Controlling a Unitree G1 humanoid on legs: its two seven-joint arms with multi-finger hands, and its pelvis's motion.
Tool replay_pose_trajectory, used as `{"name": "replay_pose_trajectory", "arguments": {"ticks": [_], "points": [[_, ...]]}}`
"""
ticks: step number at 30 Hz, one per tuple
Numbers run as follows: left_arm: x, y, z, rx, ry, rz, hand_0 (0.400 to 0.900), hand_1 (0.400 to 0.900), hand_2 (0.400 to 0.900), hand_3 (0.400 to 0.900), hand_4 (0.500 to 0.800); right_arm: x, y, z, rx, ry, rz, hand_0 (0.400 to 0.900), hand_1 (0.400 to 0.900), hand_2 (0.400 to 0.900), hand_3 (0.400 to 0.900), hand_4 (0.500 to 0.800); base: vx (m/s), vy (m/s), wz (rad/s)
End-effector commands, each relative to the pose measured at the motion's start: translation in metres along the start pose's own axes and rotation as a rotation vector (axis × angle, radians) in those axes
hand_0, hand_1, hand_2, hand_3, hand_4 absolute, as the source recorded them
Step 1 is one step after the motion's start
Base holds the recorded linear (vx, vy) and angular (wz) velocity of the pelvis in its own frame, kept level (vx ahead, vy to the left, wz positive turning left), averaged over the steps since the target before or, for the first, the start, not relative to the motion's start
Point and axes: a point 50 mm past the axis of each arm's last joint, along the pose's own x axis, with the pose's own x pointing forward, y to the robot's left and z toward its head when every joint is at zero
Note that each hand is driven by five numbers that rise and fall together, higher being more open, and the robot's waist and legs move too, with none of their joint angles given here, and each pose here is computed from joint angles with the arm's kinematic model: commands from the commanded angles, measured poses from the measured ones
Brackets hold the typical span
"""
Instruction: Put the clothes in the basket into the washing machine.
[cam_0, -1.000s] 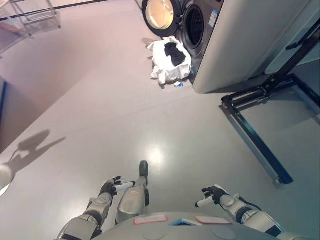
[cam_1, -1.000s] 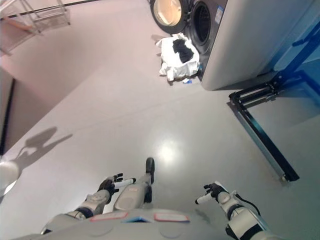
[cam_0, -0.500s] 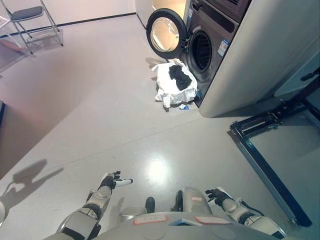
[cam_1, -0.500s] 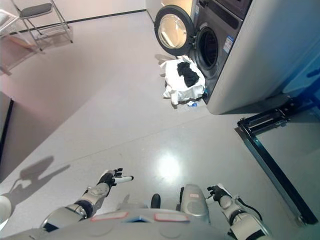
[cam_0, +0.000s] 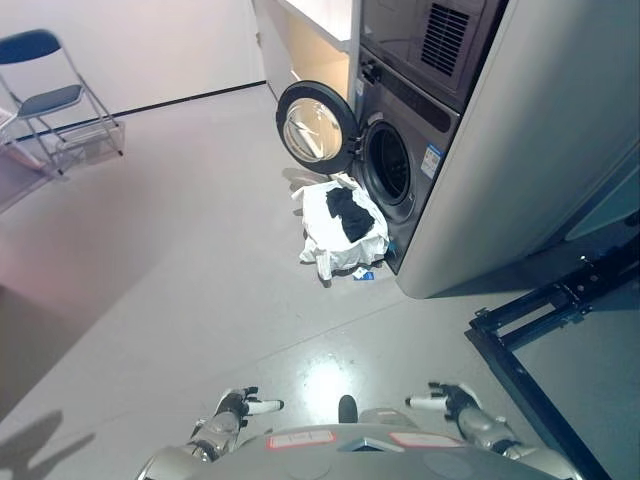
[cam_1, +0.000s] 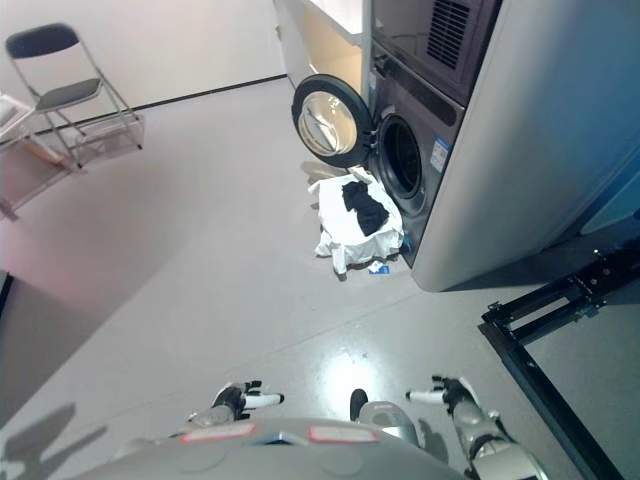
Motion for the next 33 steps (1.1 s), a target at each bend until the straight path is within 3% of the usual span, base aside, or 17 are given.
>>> {"name": "replay_pose_trajectory", "arguments": {"ticks": [1,9,17,27,33], "points": [[0.002,0.042,0.033,0.020,-0.120,0.125,0.900,0.900,0.900,0.900,0.800,0.003,-0.016,0.027,0.051,-0.085,-0.065,0.900,0.900,0.900,0.900,0.800,0.371,-0.153,-0.61],[0.001,0.044,0.031,0.082,-0.121,0.138,0.900,0.900,0.900,0.900,0.800,0.003,-0.010,0.035,0.055,-0.125,-0.058,0.900,0.900,0.900,0.900,0.800,0.542,0.039,-0.37],[0.000,0.049,0.020,0.053,-0.114,0.136,0.900,0.900,0.900,0.900,0.800,0.002,0.001,0.022,0.061,-0.084,-0.003,0.900,0.900,0.900,0.900,0.800,0.617,0.180,-0.58],[0.000,0.054,0.060,0.142,-0.233,0.130,0.900,0.900,0.900,0.900,0.800,0.001,-0.001,0.015,0.110,-0.067,-0.010,0.900,0.900,0.900,0.900,0.800,0.439,0.234,0.13],[0.000,0.043,0.067,0.162,-0.253,0.090,0.900,0.900,0.900,0.900,0.800,0.001,-0.003,0.009,0.138,-0.040,-0.031,0.900,0.900,0.900,0.900,0.800,0.569,-0.080,0.15]]}}
